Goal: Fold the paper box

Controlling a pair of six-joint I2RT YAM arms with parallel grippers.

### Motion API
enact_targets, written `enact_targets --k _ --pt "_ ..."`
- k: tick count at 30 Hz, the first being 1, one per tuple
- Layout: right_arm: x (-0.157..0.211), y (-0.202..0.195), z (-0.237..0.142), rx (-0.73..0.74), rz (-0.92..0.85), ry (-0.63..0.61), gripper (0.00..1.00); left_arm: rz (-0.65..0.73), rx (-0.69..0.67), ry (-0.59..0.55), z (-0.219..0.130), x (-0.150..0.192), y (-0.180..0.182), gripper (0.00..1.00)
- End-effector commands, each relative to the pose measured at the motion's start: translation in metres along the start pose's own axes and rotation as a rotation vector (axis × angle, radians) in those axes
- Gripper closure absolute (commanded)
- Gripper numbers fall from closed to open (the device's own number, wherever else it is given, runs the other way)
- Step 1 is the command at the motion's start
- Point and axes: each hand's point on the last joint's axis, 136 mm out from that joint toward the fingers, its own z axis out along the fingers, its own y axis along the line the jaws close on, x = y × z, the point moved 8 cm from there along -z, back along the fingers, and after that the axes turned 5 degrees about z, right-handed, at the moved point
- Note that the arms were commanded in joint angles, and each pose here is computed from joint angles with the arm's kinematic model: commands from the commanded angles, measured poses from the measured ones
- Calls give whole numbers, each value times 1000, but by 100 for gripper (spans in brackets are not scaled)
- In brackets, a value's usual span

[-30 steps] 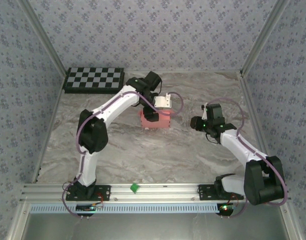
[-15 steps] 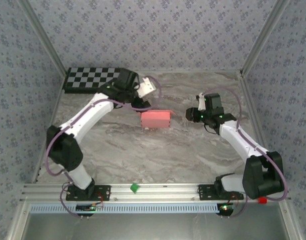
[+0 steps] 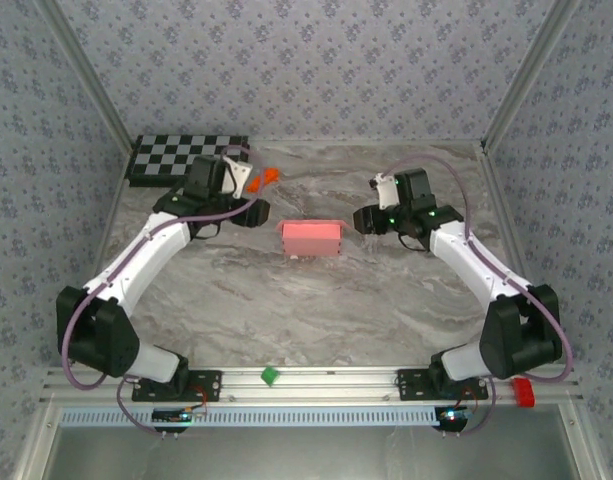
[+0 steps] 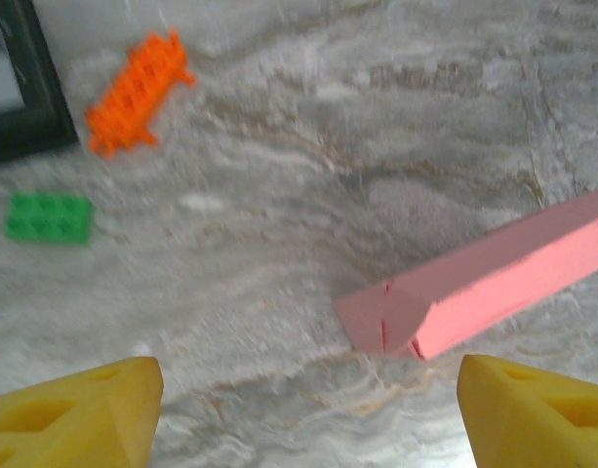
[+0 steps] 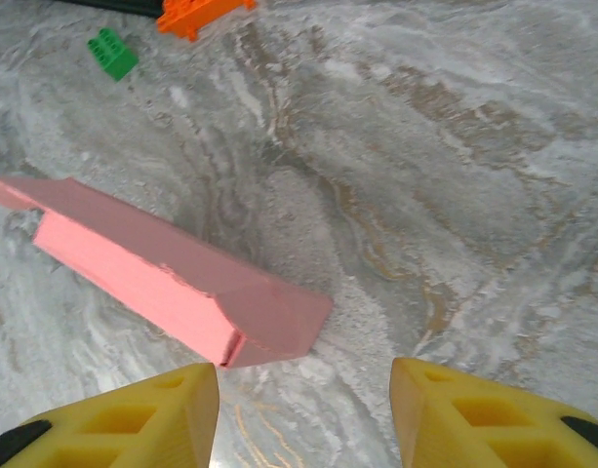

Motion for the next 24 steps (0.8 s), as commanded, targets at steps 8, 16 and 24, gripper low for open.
enact_targets --k 8,16,24 --pt "7 21 18 -82 -18 92 49 -117 188 -25 21 10 -12 32" --pt "11 15 29 -35 -3 113 54 -129 275 31 41 14 -16 39" --pt "11 14 35 -34 13 117 55 -125 326 47 52 12 -22 47"
